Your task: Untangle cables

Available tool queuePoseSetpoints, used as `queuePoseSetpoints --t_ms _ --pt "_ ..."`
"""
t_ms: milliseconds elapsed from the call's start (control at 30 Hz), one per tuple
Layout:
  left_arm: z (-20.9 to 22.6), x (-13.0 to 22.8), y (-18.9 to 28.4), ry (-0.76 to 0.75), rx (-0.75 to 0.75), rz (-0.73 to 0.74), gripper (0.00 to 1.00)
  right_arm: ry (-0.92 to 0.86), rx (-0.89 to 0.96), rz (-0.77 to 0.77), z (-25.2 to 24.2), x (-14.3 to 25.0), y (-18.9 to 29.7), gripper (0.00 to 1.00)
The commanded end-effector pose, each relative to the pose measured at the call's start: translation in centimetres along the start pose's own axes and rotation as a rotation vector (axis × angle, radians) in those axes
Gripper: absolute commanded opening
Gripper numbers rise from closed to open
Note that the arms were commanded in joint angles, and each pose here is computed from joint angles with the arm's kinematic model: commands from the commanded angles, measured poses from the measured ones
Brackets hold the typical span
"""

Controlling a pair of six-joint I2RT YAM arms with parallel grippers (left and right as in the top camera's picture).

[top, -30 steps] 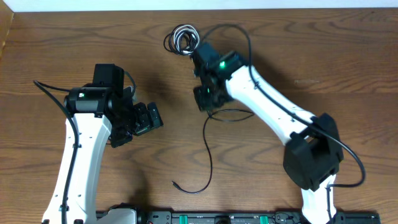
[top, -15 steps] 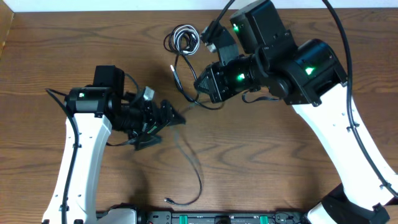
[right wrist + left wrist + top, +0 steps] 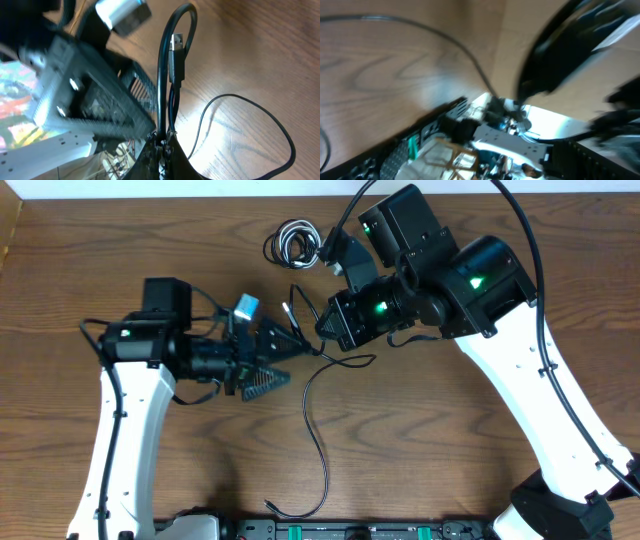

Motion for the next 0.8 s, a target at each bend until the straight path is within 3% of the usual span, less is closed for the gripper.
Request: queuePoseSetpoints --t_ms 0,400,533,767 --pt "-1.1 -0.7 1.5 -0.007 0.104 -0.037 0.98 0.05 -0.075 0.015 0.9 0.3 0.3 0.02" --pt "-0.6 -3.6 3.4 -0.008 0.081 -0.172 0.98 0.138 -0.312 0.082 4.7 1.5 0.3 0.02" --pt "1.6 -4.8 4.1 0.068 -0.081 -0.271 1.0 0.13 -0.31 0.105 4.8 2.0 0.2 0.01" --pt "6.0 -5.2 5.9 0.211 -0.404 -0.409 0.93 0.121 -0.282 0.109 4.4 2.1 0.2 0.01"
Point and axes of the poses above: each gripper's point midway between its finger pads, its own y axis back along the fingers, its own z axis along the line the jaws close on, x = y × z, the point moved 5 cm from there along y, back along the fingers, and after that the axes turned 3 degrees about -y, right-handed, at the moved point
